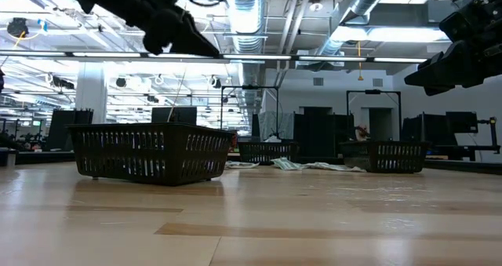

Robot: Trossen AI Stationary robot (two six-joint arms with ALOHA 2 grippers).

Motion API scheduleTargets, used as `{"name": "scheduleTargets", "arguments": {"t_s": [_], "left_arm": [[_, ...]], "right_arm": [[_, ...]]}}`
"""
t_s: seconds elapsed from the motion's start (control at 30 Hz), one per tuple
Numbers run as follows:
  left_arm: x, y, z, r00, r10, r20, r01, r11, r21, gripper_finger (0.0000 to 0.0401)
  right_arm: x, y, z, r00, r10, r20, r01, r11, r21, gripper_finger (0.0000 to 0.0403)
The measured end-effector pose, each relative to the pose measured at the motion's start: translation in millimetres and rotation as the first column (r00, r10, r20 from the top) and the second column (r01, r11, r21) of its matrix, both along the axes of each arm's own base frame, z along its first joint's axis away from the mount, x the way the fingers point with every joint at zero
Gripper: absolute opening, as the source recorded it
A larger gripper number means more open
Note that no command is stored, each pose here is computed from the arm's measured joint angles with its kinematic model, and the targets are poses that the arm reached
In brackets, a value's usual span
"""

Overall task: Pick & Place First Aid Supplies
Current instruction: Put the green bandage into the left black bin

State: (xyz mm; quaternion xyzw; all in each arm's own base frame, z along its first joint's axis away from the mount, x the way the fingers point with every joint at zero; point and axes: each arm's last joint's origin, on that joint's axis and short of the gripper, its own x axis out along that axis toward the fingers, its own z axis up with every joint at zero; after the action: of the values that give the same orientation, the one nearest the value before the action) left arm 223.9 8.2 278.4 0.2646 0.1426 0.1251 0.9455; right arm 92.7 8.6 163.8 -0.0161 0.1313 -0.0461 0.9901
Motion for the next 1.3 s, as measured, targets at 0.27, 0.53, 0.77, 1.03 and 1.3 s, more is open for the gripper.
{"name": "scheduleTargets", "arguments": {"t_s": [0.27, 0.53, 0.77, 1.03, 1.3], "left_arm": [[17, 13, -13, 0.997, 0.077, 0.005, -0.076, 0.994, -0.079, 0.0089], [26, 24, -13, 0.965, 0.242, 0.1, -0.232, 0.967, -0.105, 0.0089], [27, 31, -18, 0.94, 0.317, 0.122, -0.276, 0.922, -0.271, 0.0089], [30, 32, -6, 0.956, 0.294, -0.015, -0.279, 0.889, -0.363, 0.0089], [47, 53, 2, 0.9, 0.083, -0.428, -0.347, 0.73, -0.589, 0.0089]], "right_arm": [[0, 0, 0, 1.0, 0.0, 0.0, 0.0, 1.0, 0.0, 0.0008], [0, 0, 0, 1.0, 0.0, 0.001, 0.0, 1.0, 0.0, 0.0008], [0, 0, 0, 1.0, 0.0, 0.001, 0.0, 1.0, 0.0, 0.0008], [0, 0, 0, 1.0, 0.0, 0.0, 0.0, 1.0, 0.0, 0.0008], [0, 0, 0, 1.0, 0.0, 0.001, 0.0, 1.0, 0.0, 0.0008]]}}
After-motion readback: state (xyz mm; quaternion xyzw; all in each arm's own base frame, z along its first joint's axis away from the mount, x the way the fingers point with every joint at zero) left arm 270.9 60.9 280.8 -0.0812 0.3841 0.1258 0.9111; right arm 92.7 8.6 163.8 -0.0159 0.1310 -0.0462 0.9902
